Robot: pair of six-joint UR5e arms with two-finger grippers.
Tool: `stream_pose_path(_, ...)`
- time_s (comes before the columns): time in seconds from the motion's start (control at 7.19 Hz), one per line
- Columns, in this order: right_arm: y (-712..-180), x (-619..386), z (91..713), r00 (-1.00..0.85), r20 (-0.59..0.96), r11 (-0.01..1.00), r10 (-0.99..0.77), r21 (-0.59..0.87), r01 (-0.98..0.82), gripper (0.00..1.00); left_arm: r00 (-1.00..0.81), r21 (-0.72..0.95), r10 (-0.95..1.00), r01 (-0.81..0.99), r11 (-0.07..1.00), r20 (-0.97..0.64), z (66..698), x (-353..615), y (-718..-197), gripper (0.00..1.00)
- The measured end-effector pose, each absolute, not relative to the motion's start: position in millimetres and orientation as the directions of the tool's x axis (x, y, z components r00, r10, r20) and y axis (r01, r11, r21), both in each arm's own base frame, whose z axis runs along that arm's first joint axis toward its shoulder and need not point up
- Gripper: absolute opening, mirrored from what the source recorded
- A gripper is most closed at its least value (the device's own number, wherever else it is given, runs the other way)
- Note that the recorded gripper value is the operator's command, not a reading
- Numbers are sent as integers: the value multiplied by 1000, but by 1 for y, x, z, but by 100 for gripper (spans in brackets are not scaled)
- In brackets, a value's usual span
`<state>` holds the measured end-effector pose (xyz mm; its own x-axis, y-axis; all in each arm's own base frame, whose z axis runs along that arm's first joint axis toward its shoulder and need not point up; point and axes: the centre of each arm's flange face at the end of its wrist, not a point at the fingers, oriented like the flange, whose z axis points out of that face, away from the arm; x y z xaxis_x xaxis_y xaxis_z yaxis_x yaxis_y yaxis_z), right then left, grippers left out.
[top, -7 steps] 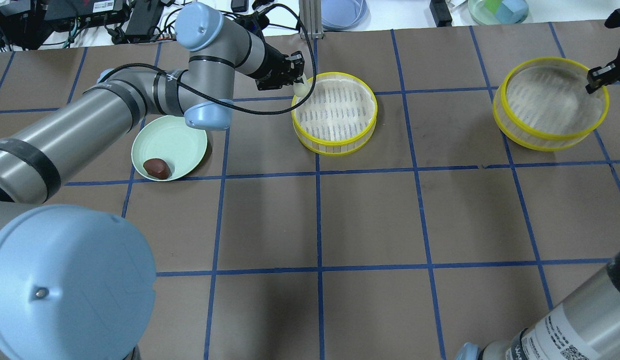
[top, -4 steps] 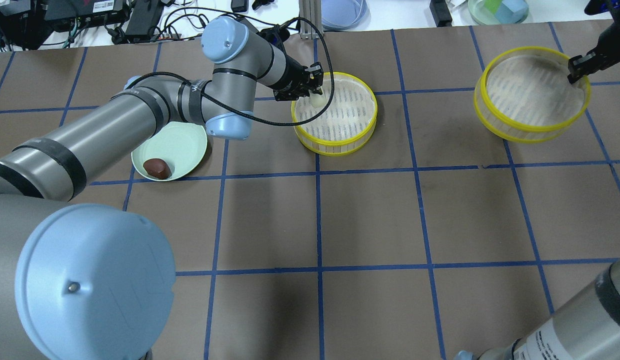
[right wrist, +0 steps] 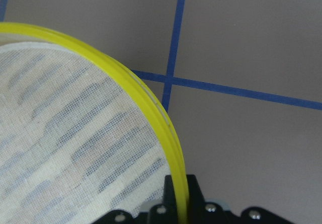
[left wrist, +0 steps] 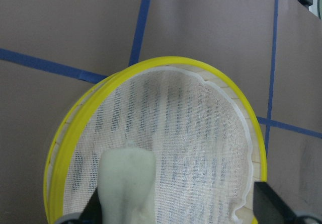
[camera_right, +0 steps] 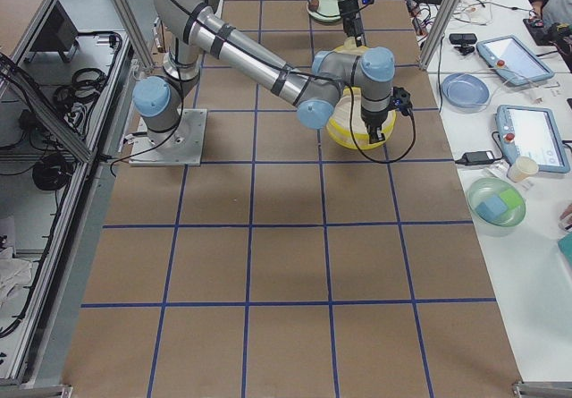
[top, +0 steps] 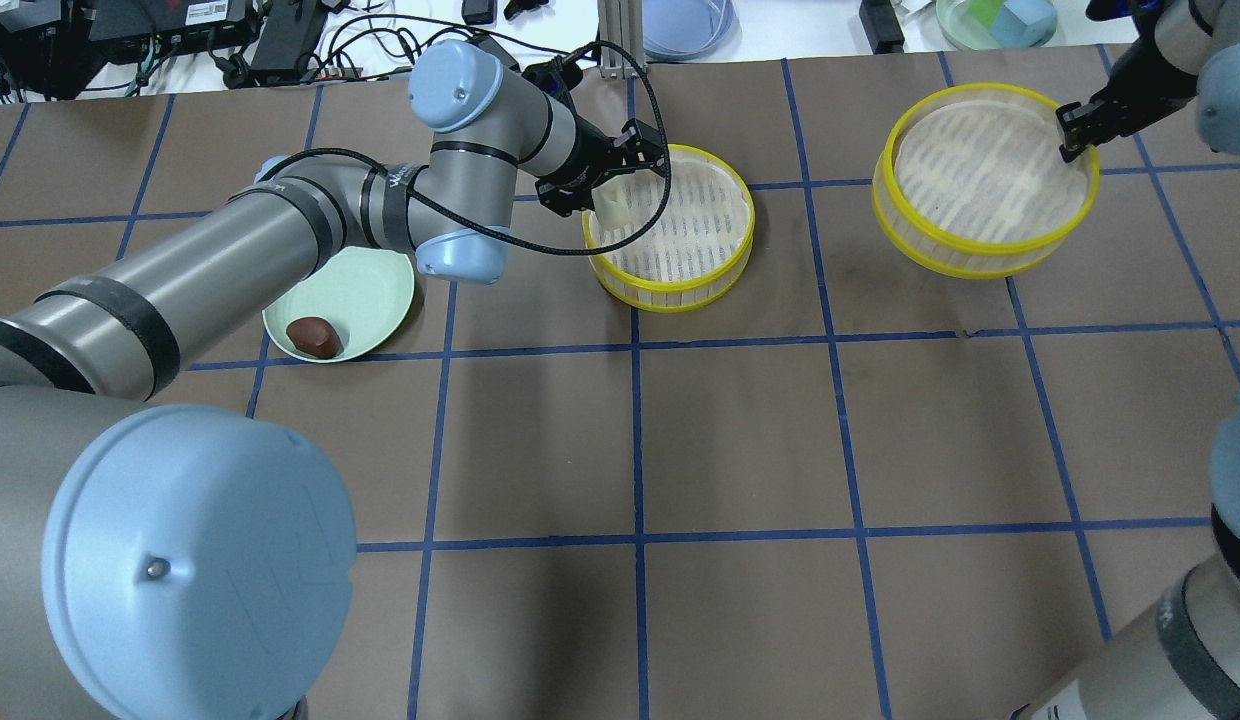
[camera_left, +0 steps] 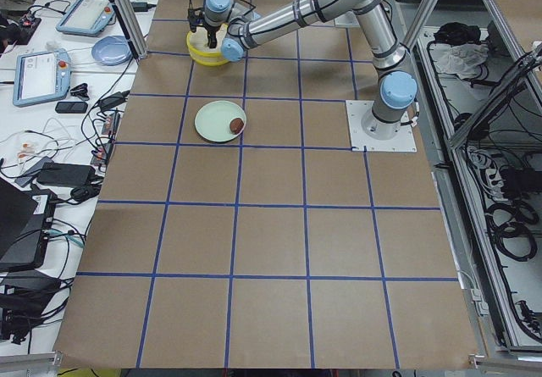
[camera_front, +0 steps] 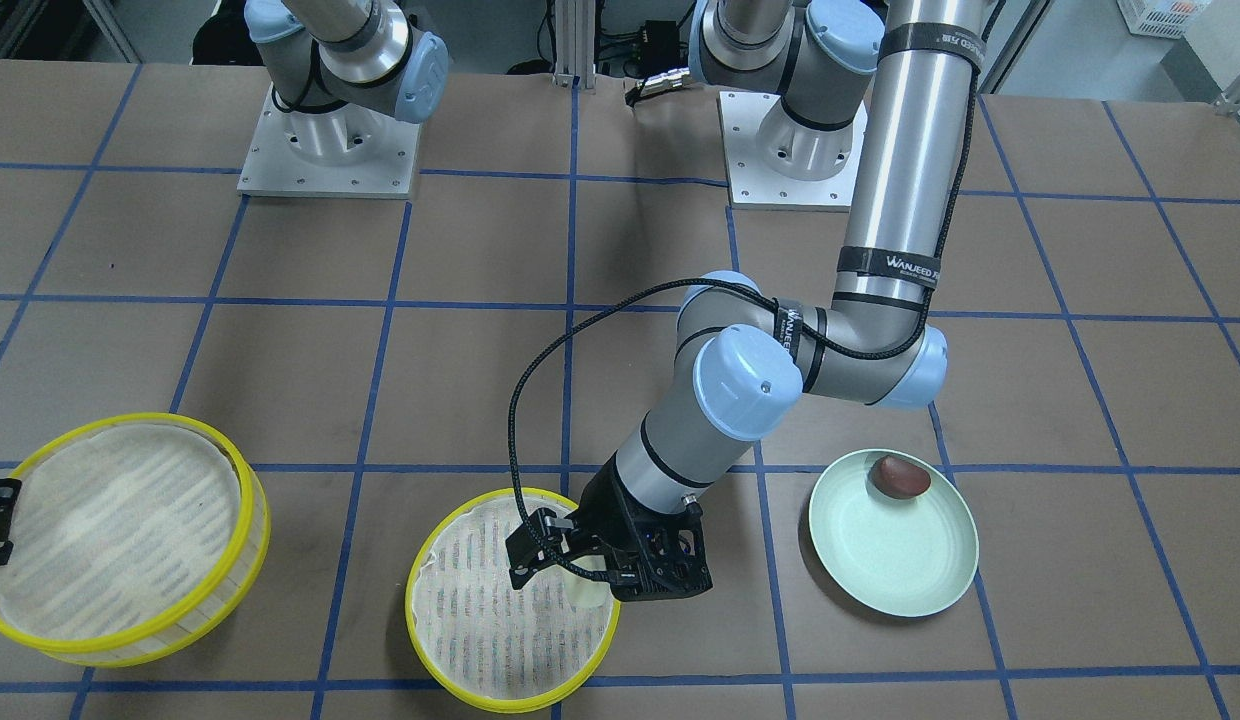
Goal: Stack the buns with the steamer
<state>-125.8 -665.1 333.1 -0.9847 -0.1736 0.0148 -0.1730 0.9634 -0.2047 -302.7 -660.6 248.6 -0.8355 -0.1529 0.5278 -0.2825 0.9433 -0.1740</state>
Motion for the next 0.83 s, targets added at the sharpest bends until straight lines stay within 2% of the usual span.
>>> stream_pose_path(0.42,-666,-117,332,-987,1,965,-163,-206,-159,0,-829,-165,-164,-293,942,535,253,-311,-656,100)
stream_pose_path(0.83,-665,-93,345,-993,-10,970,-115,-219,-110,0,-836,-211,-149,-300,930,528,298,-287,-663,100)
